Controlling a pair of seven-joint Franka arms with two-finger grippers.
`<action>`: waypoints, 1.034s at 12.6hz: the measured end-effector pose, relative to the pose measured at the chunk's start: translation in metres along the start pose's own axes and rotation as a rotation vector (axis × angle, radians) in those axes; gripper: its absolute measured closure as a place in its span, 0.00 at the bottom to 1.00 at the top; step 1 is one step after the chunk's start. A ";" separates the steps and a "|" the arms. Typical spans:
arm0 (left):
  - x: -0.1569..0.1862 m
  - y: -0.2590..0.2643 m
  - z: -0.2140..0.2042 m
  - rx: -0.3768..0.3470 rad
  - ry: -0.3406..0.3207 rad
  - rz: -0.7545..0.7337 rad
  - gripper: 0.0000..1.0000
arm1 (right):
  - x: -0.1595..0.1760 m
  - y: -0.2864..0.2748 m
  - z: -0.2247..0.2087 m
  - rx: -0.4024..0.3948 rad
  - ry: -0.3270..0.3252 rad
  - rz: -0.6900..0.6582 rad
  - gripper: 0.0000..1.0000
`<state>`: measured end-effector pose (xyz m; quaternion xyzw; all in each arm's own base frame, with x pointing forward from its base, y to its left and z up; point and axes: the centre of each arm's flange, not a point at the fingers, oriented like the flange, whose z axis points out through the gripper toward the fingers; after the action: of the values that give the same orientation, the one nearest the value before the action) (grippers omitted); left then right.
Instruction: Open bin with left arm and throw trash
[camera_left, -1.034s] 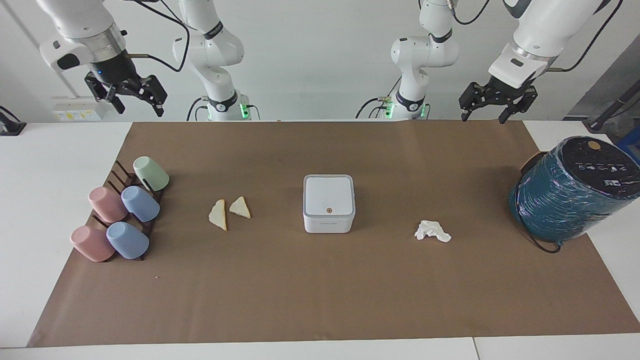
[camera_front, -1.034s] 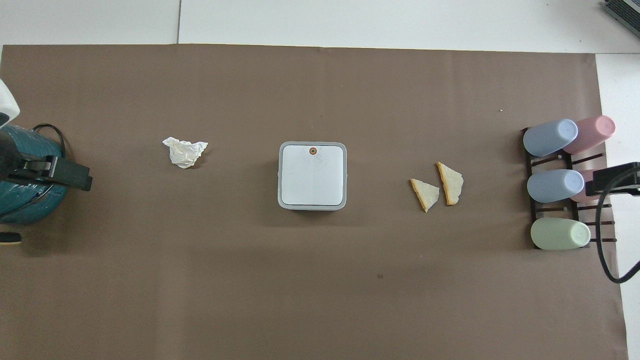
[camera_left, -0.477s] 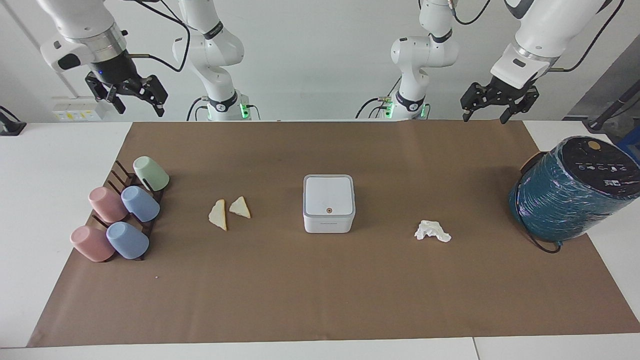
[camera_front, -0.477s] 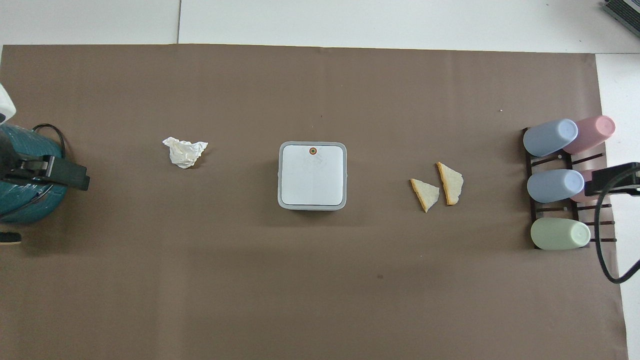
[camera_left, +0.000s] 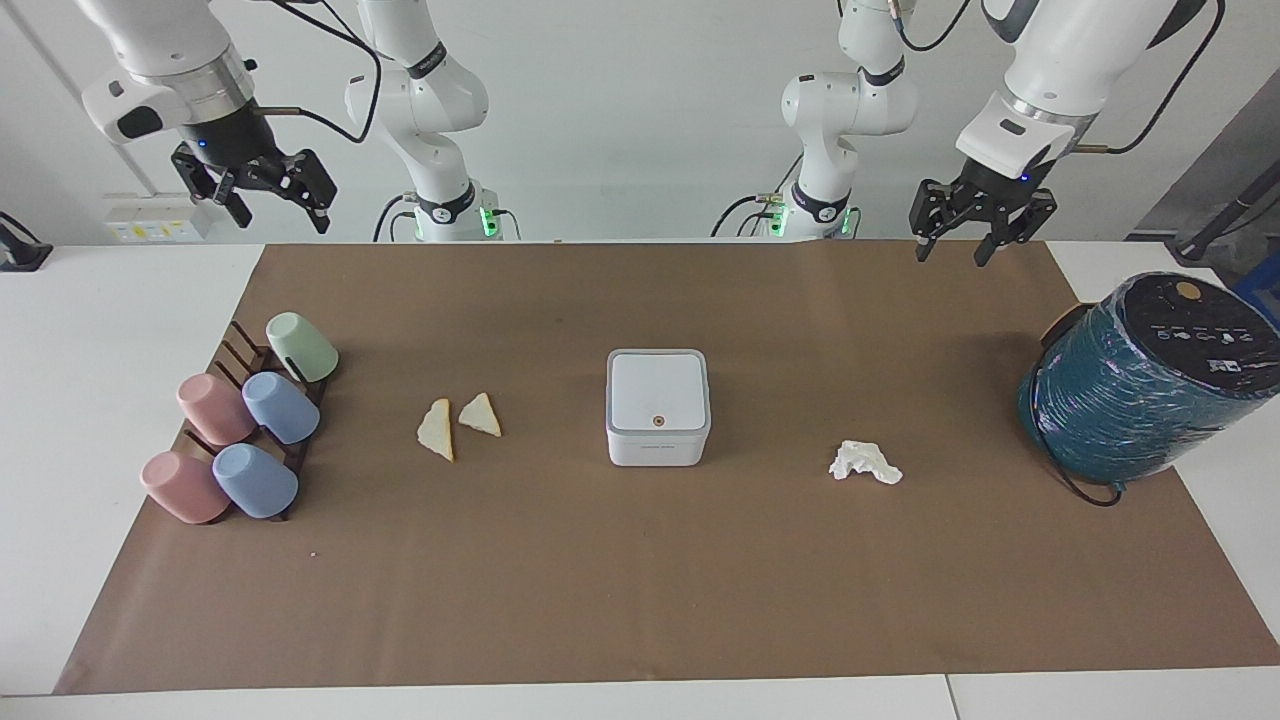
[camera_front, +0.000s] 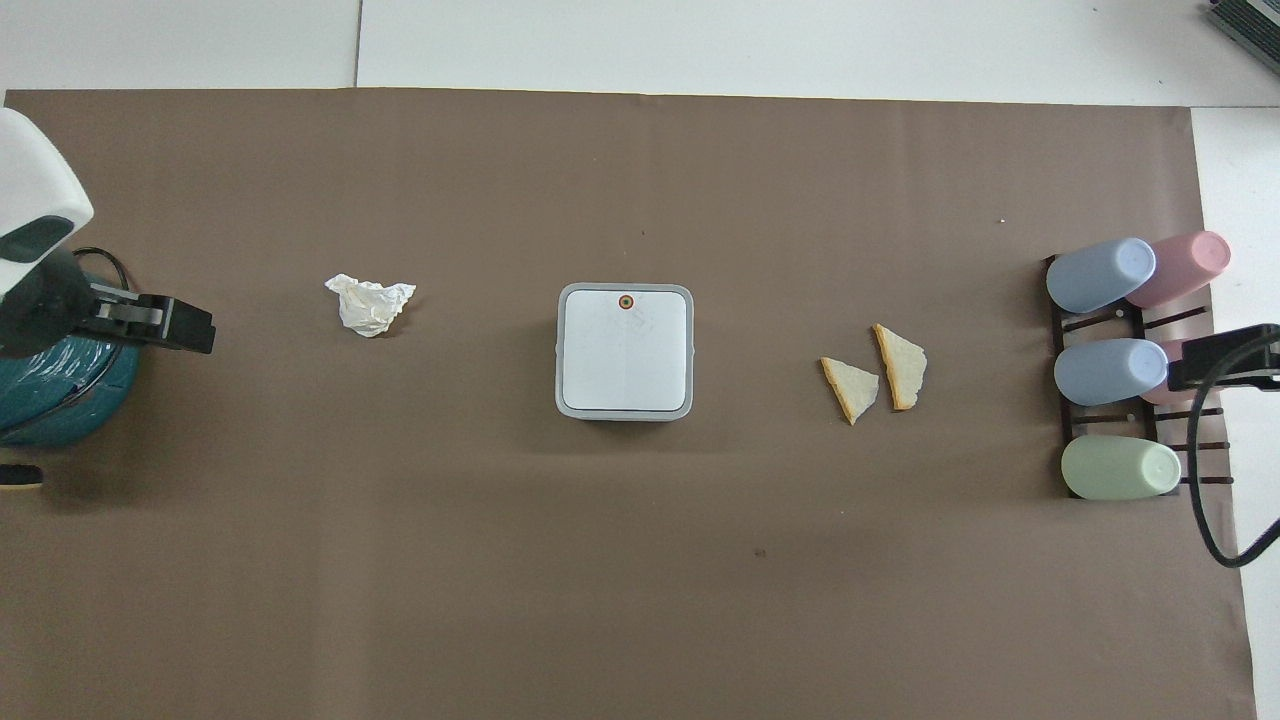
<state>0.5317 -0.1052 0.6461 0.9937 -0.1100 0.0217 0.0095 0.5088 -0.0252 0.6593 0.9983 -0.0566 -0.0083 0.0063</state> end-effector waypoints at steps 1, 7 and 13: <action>0.003 0.017 0.002 -0.001 0.023 0.026 0.52 | 0.002 -0.004 0.000 0.001 0.019 -0.008 0.00; 0.014 0.107 0.030 -0.021 0.124 0.119 0.99 | 0.023 -0.018 0.078 0.006 0.068 -0.055 0.00; 0.042 0.192 0.106 -0.058 0.173 0.108 0.99 | 0.052 -0.067 0.204 -0.004 0.118 -0.257 0.00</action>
<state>0.5347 -0.3043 0.5448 0.9800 -0.1627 0.1045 0.0465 0.5643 0.0327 0.4537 0.9961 0.0720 0.0494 0.0103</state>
